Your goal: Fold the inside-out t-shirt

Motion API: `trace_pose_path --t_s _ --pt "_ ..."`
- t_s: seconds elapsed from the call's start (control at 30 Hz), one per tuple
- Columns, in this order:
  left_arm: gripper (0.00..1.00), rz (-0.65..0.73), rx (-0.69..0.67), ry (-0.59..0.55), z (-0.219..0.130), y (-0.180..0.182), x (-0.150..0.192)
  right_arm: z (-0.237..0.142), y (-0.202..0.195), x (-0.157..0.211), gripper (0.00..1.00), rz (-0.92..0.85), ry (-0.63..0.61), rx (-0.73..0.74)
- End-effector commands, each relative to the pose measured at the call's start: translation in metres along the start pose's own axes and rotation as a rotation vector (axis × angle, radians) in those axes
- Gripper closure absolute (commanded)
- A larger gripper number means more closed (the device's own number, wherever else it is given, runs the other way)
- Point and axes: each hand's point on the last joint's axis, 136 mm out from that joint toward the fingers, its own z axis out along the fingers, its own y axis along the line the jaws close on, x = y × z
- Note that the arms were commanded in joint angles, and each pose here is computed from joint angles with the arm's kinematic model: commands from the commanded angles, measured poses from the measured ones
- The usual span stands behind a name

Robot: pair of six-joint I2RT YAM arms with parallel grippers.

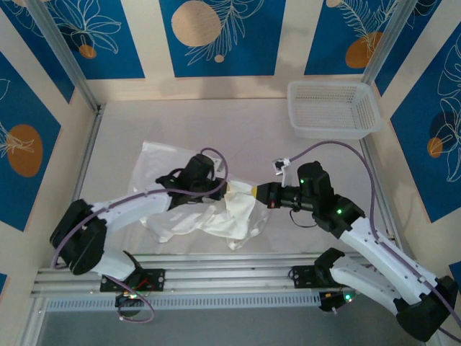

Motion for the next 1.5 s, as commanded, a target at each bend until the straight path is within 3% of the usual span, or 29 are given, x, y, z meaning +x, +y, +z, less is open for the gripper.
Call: trace_pose_path --t_s 0.0,0.13,0.3,0.37,0.43,0.5,0.57,0.77,0.97,1.07,1.2,1.37,1.47 --pt "1.00 -0.006 0.076 0.007 -0.041 -0.004 -0.008 -0.011 -0.068 0.010 1.00 0.039 -0.020 0.274" --pt "1.00 0.022 0.143 0.021 -0.074 -0.012 -0.010 -0.013 -0.089 0.022 1.00 0.037 0.019 0.342" --pt "1.00 0.038 0.276 0.077 -0.072 -0.034 -0.003 -0.001 -0.046 0.020 0.97 -0.049 0.015 0.115" --pt "1.00 0.036 0.308 0.094 -0.066 -0.039 0.000 0.004 -0.025 0.023 0.88 -0.136 0.032 0.040" --pt "1.00 0.048 0.350 0.104 -0.064 -0.047 0.002 0.008 -0.008 0.026 0.67 -0.254 0.048 -0.002" --pt "1.00 0.083 0.376 0.112 -0.065 -0.056 0.005 0.011 -0.006 0.025 0.53 -0.343 0.039 0.029" --pt "1.00 0.124 0.379 0.128 -0.068 -0.061 0.011 0.014 -0.013 0.020 0.48 -0.396 0.012 0.093" --pt "1.00 0.176 0.202 0.107 -0.074 -0.031 0.024 0.024 -0.016 0.025 0.45 -0.424 0.000 0.081" --pt "0.92 0.092 -0.339 0.079 -0.074 0.074 0.036 0.035 -0.014 0.049 0.47 -0.562 0.049 0.088" --pt "0.84 0.072 -0.349 0.095 -0.061 0.082 0.038 0.040 -0.010 0.052 0.49 -0.735 0.036 0.101" --pt "0.64 0.045 -0.311 0.113 -0.051 0.076 0.037 0.049 -0.005 0.058 0.51 -1.055 0.055 0.105" --pt "0.55 0.003 -0.224 0.047 -0.069 0.061 0.038 0.064 -0.010 0.090 0.47 -1.513 0.247 0.043" --pt "0.53 -0.063 -0.198 -0.033 -0.096 0.058 0.040 0.075 -0.009 0.105 0.47 -1.598 0.399 -0.048"
